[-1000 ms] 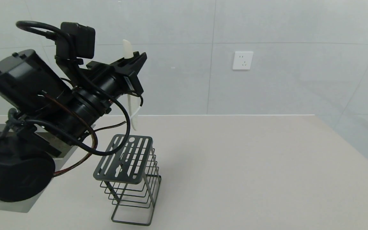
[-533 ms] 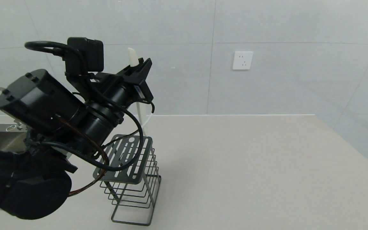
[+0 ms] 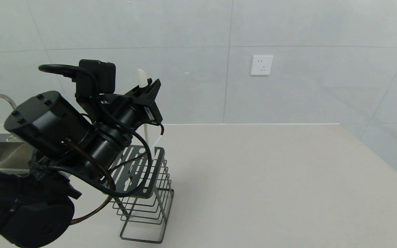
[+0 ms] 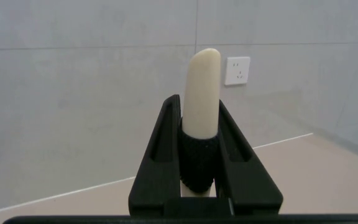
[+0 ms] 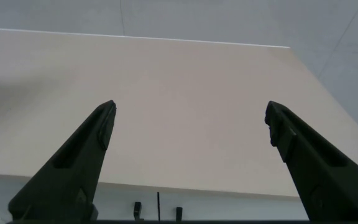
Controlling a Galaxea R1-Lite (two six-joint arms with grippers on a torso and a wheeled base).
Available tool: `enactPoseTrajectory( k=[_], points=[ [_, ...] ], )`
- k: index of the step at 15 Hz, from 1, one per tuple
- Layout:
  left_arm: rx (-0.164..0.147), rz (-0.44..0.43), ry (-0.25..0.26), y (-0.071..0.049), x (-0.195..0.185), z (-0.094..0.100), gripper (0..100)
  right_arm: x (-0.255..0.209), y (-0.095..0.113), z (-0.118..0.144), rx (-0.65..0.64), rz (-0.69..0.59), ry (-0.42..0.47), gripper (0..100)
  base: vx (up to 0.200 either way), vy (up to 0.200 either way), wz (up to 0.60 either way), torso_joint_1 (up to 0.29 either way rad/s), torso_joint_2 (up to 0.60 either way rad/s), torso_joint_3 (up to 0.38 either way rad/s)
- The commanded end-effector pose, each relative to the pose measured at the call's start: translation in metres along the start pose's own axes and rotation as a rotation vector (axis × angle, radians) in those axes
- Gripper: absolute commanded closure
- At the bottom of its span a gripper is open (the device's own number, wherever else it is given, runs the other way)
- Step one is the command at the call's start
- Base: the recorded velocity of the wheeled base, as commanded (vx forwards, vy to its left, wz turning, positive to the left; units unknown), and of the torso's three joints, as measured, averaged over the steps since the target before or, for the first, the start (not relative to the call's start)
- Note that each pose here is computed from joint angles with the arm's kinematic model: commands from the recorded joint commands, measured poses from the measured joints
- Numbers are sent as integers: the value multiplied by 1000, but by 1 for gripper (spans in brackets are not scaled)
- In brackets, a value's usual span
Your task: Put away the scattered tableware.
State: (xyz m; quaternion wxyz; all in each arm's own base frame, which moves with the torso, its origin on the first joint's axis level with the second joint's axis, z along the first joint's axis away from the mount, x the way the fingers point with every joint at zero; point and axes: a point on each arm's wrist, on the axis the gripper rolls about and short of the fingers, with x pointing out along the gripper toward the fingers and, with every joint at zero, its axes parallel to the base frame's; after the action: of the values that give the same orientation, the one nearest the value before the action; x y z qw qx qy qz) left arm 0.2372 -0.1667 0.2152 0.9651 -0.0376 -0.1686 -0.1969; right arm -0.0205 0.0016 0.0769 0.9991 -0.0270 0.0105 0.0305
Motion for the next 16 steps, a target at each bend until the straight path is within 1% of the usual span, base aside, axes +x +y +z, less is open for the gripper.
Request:
enactPoseTrajectory(
  k=[1,2,3,5,7,8,10,14,16],
  points=[
    [1,-4,12,-2,1,-4,100,-2,0,-1,-2,4,-23,0,0,0,0,0,0,0],
    [0,-4,10,-2,2,-4,100,-2,0,-1,-2,3,-23,0,0,0,0,0,0,0],
    [0,-13,15,-5,2,-6,100,-2,0,-1,-3,3,-23,0,0,0,0,0,0,0],
    [1,-1,27,-7,3,-10,100,-2,0,-1,-3,3,-23,0,0,0,0,0,0,0],
    [2,6,25,-5,3,-9,100,-2,0,-1,-3,3,-23,0,0,0,0,0,0,0],
    [6,15,19,-2,4,-8,100,-2,0,0,-3,3,-21,0,0,0,0,0,0,0],
    [7,22,10,-1,3,-6,100,-2,0,-1,-3,3,-23,0,0,0,0,0,0,0],
    [11,19,28,-1,4,-12,100,-2,0,-1,-3,3,-23,0,0,0,0,0,0,0],
    [18,28,35,2,6,-14,100,-2,0,0,-4,3,-24,0,0,0,0,0,0,0]
  ],
)
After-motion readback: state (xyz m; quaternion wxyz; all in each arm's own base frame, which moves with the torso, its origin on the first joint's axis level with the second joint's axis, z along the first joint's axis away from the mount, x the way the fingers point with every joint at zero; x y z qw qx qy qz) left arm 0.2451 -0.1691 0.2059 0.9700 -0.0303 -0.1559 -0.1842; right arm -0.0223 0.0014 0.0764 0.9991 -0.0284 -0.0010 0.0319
